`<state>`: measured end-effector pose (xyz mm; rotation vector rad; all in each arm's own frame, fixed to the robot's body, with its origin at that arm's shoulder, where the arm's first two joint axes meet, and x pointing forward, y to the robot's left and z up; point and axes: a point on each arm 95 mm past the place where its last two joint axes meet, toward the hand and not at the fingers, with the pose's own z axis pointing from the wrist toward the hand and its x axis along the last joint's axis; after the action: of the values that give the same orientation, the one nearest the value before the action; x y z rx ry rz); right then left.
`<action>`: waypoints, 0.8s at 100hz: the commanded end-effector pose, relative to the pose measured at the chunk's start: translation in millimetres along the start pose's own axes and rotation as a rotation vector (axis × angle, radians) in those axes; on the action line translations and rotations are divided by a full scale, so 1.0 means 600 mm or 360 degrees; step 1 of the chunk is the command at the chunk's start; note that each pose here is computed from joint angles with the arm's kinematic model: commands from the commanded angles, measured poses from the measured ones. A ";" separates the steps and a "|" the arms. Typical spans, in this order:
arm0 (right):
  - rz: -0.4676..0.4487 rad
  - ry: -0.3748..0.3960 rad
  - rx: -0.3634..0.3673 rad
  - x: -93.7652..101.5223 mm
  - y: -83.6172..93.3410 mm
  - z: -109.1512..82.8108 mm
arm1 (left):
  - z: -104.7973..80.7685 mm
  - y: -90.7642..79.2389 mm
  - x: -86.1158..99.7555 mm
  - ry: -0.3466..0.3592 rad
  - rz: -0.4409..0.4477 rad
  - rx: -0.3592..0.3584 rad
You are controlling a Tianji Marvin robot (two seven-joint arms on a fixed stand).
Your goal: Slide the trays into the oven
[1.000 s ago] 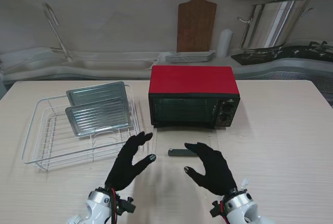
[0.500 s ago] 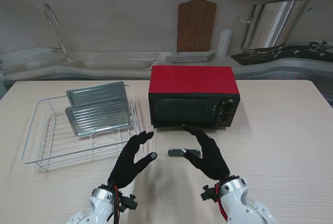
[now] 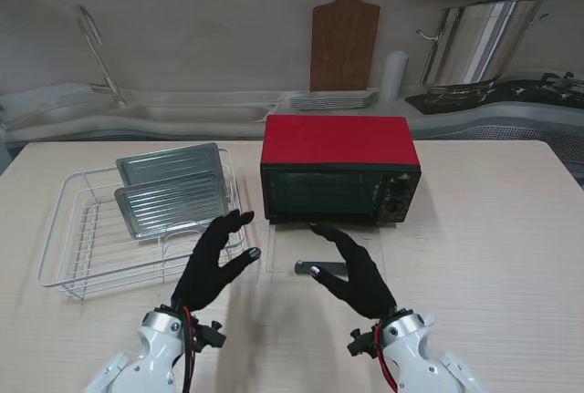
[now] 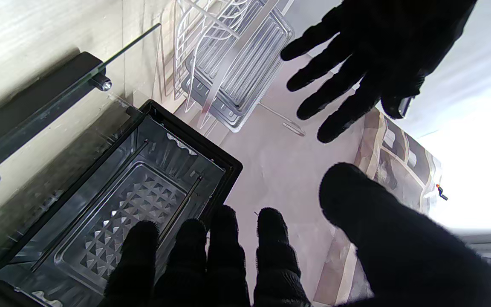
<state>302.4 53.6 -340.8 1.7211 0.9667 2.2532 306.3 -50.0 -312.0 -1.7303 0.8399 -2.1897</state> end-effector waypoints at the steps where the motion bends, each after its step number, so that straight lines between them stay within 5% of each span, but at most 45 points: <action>1: 0.0014 0.0002 0.0029 0.003 -0.009 -0.003 | 0.005 -0.026 0.003 -0.0004 0.0043 0.0006; 46: -0.0001 -0.0047 0.0013 -0.007 0.005 0.000 | 0.047 -0.212 -0.043 -0.0170 0.0567 0.0122; 80: -0.0005 -0.0069 0.0037 -0.008 0.008 -0.002 | 0.100 -0.306 -0.093 -0.0388 0.0866 0.0223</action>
<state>308.2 43.9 -340.7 1.7492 0.9698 2.2043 401.3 100.7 -252.8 -1.4497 0.9517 -1.6315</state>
